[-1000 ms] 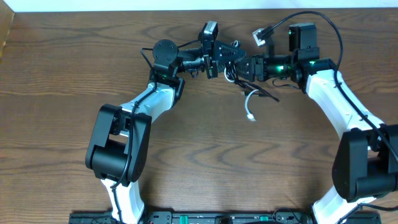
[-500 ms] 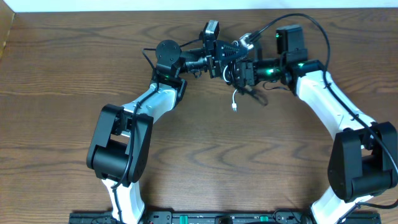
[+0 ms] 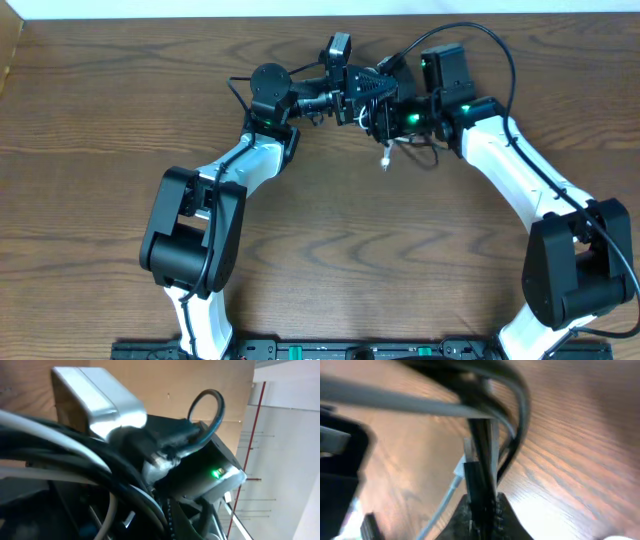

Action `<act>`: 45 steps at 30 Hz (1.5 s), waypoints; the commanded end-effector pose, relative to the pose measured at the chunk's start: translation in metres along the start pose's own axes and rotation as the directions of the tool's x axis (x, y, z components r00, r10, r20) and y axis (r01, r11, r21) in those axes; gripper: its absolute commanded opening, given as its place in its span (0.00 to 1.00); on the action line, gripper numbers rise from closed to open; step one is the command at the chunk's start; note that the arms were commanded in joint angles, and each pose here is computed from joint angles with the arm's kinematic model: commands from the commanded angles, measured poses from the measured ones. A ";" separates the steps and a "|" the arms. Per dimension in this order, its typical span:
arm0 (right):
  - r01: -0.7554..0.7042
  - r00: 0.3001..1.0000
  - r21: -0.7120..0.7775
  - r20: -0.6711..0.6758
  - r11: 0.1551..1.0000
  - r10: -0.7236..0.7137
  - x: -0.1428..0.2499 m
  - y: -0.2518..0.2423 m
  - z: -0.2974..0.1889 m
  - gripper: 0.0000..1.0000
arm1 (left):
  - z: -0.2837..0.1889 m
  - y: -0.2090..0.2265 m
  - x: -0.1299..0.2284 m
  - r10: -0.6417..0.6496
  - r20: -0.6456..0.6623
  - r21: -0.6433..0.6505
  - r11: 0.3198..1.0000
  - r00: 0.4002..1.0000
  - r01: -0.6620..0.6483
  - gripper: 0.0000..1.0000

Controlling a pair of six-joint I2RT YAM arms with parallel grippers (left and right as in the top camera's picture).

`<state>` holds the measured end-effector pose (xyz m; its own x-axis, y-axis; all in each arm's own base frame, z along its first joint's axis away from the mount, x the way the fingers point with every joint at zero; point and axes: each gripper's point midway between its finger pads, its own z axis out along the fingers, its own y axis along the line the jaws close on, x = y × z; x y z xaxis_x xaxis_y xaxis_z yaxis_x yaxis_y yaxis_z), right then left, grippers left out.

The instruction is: Untangle cables

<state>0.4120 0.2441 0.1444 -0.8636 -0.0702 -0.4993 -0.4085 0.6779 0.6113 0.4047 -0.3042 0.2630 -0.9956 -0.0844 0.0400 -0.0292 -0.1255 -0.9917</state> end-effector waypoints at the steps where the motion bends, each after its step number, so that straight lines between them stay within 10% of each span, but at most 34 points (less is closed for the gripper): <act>1: -0.170 0.985 0.282 0.044 0.944 0.165 0.008 -0.049 -0.001 0.01 | 0.001 -0.019 0.010 0.152 -0.047 0.020 0.988 0.987 -0.152 0.08; 17: -0.152 0.987 0.177 0.079 0.972 0.139 -0.006 -0.032 -0.074 0.01 | -0.054 0.112 -0.007 -0.036 0.038 -0.353 0.934 0.999 0.047 0.07; 31: -0.051 0.940 -0.018 0.338 0.999 0.054 -0.065 0.033 -0.148 0.01 | -0.023 0.117 0.034 -0.017 -0.131 -0.339 0.940 0.991 -0.028 0.07; 45: -0.410 0.903 0.441 0.321 0.798 0.287 -0.005 -0.076 -0.171 0.05 | -0.016 0.072 0.021 0.258 -0.191 -0.167 0.942 0.947 -0.290 0.07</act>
<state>0.3961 0.0934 0.2020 -0.8357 0.3732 -0.4029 0.1153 0.8365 0.5357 0.3814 -0.3042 0.1776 -0.9764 0.0577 -0.2081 0.2134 0.1096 -0.9708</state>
